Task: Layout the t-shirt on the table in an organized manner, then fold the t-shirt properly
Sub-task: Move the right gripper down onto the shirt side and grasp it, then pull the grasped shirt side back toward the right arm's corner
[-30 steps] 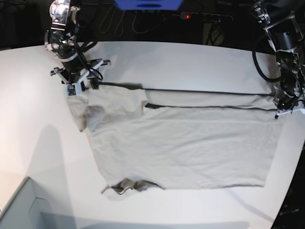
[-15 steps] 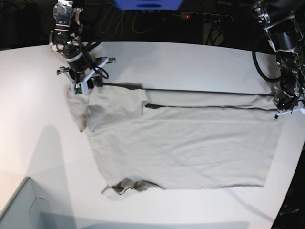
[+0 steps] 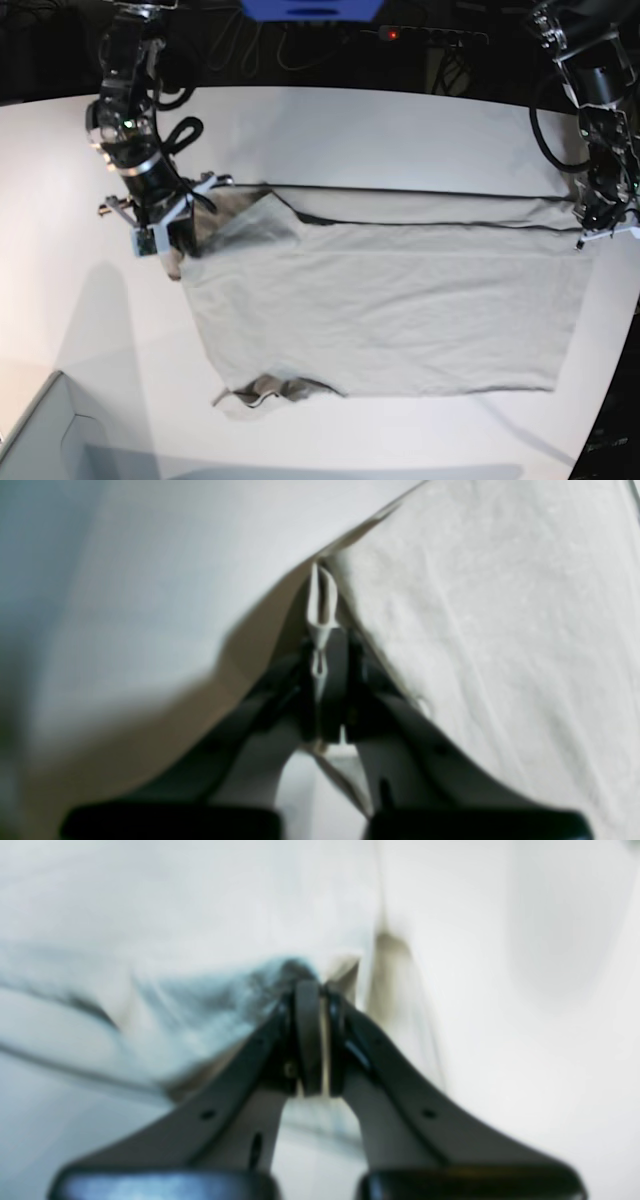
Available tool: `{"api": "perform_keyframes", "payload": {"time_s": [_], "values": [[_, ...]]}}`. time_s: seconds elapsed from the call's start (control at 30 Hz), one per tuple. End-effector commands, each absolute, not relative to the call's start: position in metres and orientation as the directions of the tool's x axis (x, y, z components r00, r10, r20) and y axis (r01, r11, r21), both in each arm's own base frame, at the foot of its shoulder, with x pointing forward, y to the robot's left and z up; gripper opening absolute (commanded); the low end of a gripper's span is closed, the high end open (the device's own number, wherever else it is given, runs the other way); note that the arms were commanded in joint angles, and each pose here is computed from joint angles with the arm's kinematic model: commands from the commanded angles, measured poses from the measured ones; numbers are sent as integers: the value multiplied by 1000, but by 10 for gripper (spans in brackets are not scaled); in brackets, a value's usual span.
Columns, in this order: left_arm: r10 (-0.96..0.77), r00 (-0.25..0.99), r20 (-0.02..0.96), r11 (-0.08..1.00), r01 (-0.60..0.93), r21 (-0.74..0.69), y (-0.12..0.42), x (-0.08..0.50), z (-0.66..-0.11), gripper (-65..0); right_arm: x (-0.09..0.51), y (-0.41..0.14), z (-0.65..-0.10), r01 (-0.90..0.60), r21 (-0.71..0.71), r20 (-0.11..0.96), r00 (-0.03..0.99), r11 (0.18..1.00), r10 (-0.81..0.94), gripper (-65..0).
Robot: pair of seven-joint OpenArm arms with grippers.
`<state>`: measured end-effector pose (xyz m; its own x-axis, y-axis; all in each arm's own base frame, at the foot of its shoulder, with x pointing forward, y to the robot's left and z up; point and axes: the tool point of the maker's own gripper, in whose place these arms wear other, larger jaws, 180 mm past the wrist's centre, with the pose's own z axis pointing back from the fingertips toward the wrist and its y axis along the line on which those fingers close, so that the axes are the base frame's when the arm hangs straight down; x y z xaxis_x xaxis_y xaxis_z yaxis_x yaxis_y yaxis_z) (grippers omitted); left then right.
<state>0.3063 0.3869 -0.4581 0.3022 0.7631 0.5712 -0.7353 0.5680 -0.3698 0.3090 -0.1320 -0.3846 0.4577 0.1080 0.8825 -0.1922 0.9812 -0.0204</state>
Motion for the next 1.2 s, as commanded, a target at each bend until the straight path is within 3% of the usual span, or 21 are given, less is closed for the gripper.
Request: {"api": "perform_keyframes", "payload": {"time_s": [0.0, 0.37, 0.57, 0.73, 0.97, 1.17], "values": [[742, 275, 612, 578, -723, -377, 400, 316, -441, -649, 327, -126, -362, -203, -23, 914, 393, 979, 103, -650], [743, 286, 605, 579, -728, -368, 399, 309, -446, -649, 429, -67, -288, -326, -59, 936, 311, 943, 166, -650], [744, 289, 603, 579, -729, -366, 399, 308, -447, -649, 453, -60, -317, -351, -12, 904, 397, 936, 160, -644], [745, 293, 600, 578, -732, -360, 399, 304, -449, -649, 454, -75, -339, -346, -19, 873, 452, 938, 184, -531], [744, 295, 600, 581, -730, -360, 398, 305, -449, -649, 441, -111, -344, -317, -88, 863, 450, 944, 231, -388], [744, 294, 600, 579, -731, -361, 399, 305, -449, -649, 379, -141, -361, -288, -146, 839, 471, 946, 273, -358]]}}
